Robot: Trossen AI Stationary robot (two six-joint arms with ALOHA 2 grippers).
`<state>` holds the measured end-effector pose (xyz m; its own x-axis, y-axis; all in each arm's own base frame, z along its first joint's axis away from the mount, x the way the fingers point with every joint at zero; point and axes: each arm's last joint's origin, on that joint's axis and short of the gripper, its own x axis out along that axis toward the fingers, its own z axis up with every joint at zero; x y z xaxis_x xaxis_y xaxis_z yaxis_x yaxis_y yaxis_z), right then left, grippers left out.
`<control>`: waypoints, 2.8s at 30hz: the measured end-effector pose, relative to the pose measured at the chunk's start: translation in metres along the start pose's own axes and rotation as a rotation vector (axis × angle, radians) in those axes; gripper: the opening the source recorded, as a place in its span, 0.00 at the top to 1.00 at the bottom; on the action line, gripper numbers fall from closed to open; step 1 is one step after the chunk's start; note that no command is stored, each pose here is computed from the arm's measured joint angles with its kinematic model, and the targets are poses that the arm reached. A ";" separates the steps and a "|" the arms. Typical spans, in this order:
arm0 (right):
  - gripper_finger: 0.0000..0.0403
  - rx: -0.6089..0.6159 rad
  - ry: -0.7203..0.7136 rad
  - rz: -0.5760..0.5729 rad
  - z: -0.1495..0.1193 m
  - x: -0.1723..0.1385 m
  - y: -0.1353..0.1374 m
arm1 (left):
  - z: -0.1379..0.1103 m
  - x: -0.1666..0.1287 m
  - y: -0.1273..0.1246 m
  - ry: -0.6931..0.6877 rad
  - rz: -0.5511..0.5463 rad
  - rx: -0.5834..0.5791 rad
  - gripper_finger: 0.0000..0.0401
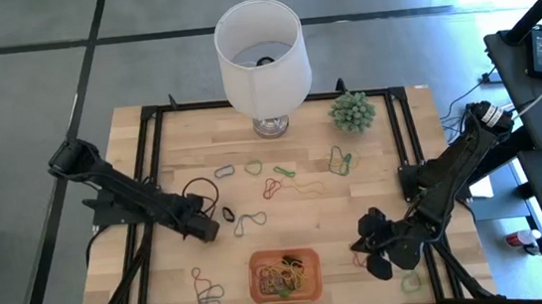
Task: Pick and place rubber bands into bin
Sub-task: Put the red rubber band into the orange bin, then put the green rubber band into the orange bin
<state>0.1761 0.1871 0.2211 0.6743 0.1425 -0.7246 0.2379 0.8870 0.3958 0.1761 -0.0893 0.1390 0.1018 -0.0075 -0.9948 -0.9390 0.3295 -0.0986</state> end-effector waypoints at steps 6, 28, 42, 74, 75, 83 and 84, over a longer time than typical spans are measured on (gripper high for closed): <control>0.98 -0.008 0.002 -0.003 0.000 0.000 0.000 | -0.012 -0.010 -0.014 0.011 -0.095 0.027 0.99; 0.98 -0.038 0.005 -0.013 -0.001 0.000 -0.001 | -0.027 -0.150 -0.093 -0.365 -0.477 0.561 1.00; 0.98 -0.036 0.006 -0.017 -0.001 0.000 -0.002 | -0.053 -0.191 -0.196 -0.370 -0.466 0.917 1.00; 0.98 0.047 0.005 -0.016 -0.001 0.000 -0.001 | -0.057 -0.106 -0.236 -0.215 -0.171 0.972 1.00; 0.98 0.075 0.008 -0.018 -0.001 0.000 -0.002 | -0.059 -0.106 -0.237 -0.221 -0.183 0.994 1.00; 0.98 0.332 0.164 -0.101 -0.009 -0.001 -0.011 | -0.057 -0.106 -0.236 -0.181 -0.166 1.091 1.00; 0.98 0.356 0.186 -0.117 -0.010 -0.001 -0.012 | -0.055 -0.105 -0.234 -0.178 -0.149 1.108 1.00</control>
<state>0.1649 0.1804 0.2113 0.4984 0.1556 -0.8529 0.5543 0.6992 0.4515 0.3673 -0.2177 0.2655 0.3165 -0.0110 -0.9485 -0.1140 0.9922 -0.0495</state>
